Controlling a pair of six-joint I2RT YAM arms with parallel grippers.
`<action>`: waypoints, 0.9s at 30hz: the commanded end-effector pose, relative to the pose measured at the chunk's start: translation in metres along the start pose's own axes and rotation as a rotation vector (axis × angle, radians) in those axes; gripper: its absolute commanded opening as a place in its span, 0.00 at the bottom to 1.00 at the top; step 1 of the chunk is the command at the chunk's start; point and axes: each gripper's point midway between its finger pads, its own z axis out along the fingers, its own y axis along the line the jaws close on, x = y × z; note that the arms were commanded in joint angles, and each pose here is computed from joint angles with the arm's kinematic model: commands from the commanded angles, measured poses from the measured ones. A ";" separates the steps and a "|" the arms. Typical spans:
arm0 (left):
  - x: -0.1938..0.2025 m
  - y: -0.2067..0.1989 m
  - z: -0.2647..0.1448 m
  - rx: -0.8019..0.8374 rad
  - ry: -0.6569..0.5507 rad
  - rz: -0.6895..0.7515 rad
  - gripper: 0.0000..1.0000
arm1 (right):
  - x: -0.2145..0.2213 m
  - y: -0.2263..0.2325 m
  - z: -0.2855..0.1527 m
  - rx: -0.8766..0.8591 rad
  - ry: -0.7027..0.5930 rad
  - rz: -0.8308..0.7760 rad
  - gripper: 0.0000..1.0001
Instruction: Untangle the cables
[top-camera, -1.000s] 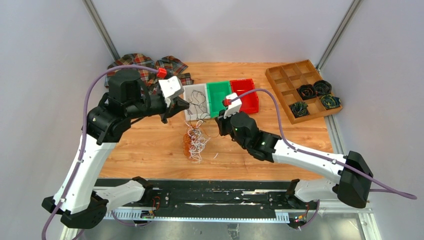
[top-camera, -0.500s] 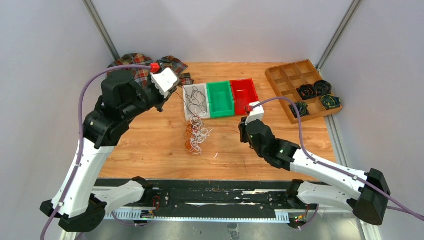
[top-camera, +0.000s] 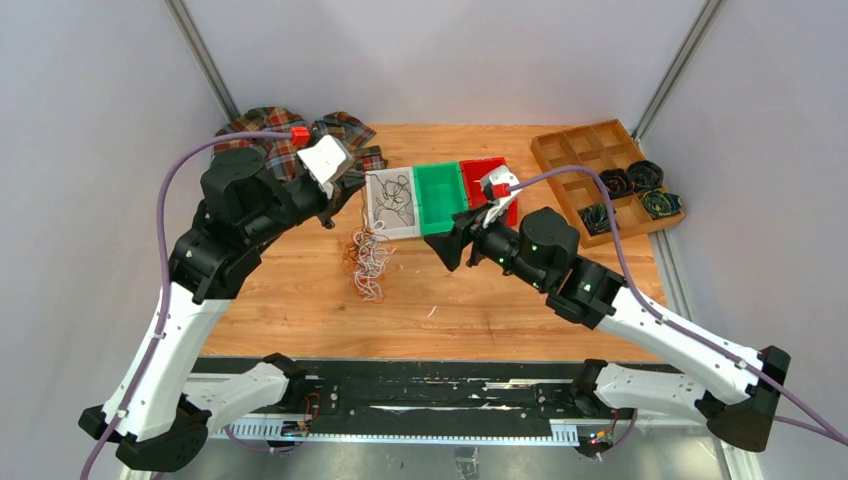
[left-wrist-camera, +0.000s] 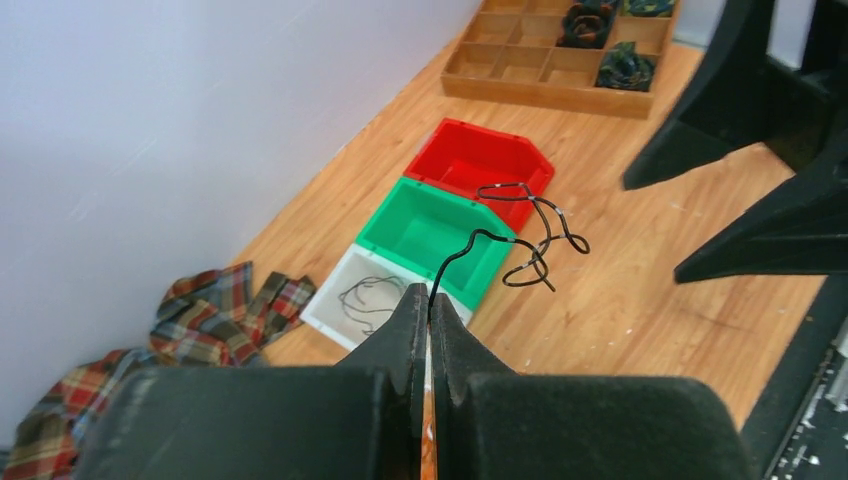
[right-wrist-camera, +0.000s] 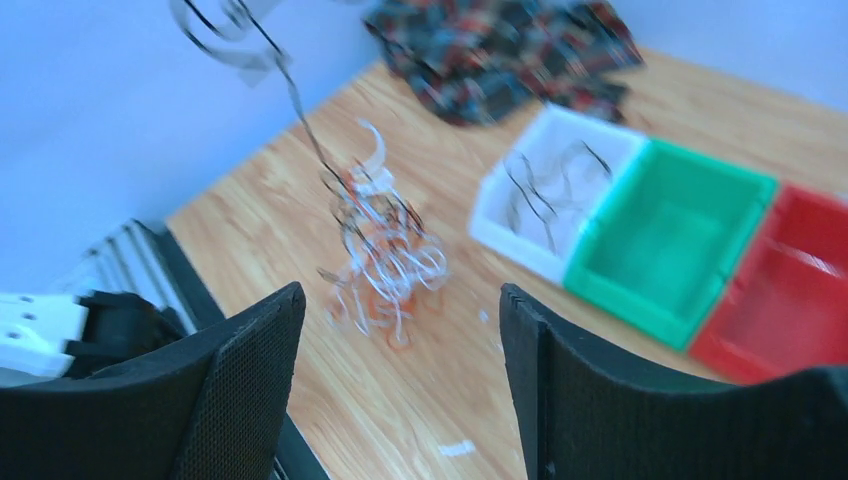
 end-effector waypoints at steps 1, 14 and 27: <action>-0.022 -0.017 -0.006 0.081 -0.097 -0.039 0.00 | -0.037 0.055 0.021 -0.271 -0.171 -0.045 0.71; -0.042 -0.036 -0.014 0.172 -0.155 -0.154 0.00 | -0.039 0.094 0.084 -0.459 -0.325 0.016 0.63; -0.089 -0.032 -0.019 0.203 -0.229 -0.200 0.00 | 0.057 0.055 0.134 -0.260 -0.163 0.061 0.50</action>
